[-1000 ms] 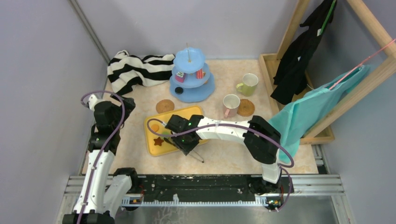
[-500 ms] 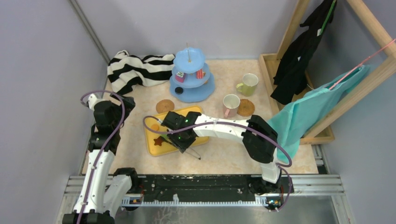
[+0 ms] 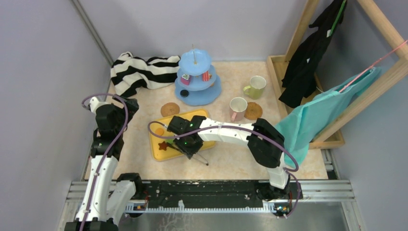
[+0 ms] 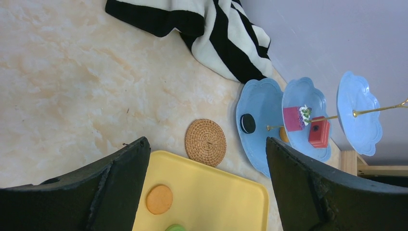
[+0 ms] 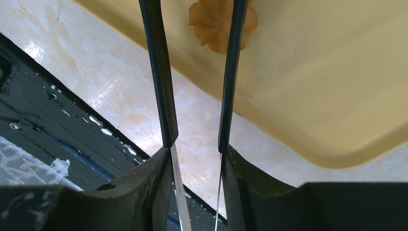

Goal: Serve the afternoon tea
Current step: Adjust the dessert on the tray.

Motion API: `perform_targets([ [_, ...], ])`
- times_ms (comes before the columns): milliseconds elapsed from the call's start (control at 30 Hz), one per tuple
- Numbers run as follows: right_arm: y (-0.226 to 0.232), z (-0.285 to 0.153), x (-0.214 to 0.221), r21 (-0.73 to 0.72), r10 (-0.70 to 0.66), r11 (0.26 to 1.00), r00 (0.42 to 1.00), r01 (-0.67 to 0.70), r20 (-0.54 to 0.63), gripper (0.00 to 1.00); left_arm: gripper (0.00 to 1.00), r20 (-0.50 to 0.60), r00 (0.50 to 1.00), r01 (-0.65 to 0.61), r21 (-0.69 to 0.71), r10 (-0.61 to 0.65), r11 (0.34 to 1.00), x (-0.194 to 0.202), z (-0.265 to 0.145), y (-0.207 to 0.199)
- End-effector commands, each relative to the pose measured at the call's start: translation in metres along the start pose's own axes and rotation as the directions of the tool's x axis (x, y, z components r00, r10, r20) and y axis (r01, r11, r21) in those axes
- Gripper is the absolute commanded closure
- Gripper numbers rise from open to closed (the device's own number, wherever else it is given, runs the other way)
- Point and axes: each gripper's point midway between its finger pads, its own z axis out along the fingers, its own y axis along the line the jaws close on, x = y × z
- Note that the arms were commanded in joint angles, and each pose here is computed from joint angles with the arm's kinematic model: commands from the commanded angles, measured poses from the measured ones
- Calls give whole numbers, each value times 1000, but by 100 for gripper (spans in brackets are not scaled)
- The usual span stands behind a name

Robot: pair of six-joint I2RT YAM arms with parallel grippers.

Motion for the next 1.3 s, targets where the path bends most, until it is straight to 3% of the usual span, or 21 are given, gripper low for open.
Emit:
perform_targets([
  [0, 4, -15, -13, -13, -19, 1000, 999, 20, 46, 60, 5, 17, 1000, -2, 34, 2, 999, -4, -1, -7],
  [1267, -10, 6, -34, -77, 22, 997, 1000, -22, -5, 60, 5, 27, 1000, 7, 46, -9, 999, -1, 0, -6],
])
